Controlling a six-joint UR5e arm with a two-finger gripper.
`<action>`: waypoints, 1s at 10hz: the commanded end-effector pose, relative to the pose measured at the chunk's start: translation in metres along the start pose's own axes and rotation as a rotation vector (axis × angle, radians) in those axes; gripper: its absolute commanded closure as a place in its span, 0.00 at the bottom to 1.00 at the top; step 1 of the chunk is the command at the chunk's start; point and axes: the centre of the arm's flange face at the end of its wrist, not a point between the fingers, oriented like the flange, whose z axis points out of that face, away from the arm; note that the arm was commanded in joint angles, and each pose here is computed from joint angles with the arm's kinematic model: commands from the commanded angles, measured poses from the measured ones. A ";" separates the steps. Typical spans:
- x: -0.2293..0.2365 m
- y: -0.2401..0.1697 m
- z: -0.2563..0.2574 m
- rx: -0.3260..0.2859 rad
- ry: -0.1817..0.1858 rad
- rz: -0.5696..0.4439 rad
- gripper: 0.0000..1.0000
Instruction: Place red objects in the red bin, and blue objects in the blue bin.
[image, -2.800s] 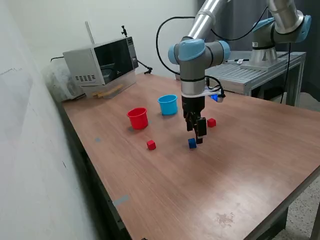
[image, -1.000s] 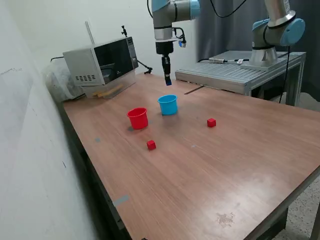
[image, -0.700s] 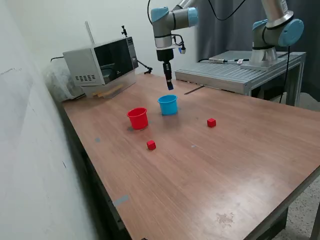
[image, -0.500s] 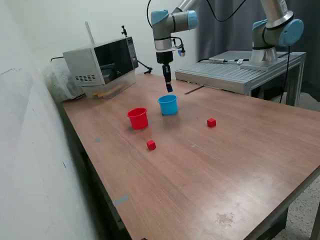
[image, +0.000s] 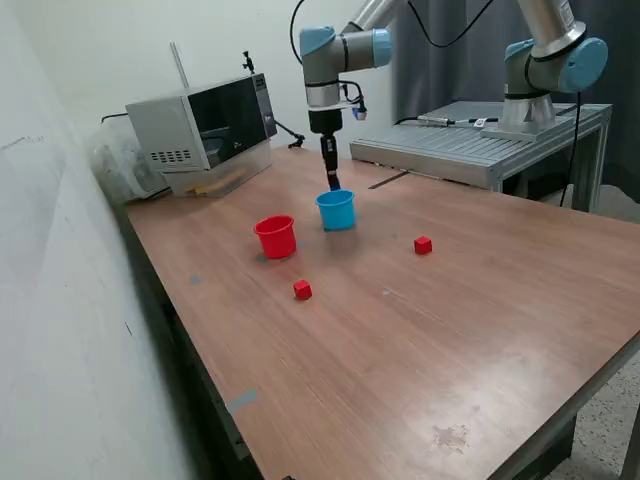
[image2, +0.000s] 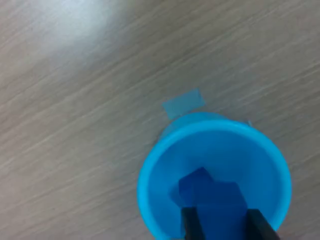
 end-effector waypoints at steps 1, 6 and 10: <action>0.000 0.002 0.000 -0.006 0.001 0.001 0.00; 0.007 -0.006 -0.011 -0.016 0.006 -0.049 0.00; 0.159 -0.134 -0.097 -0.092 0.060 -0.362 0.00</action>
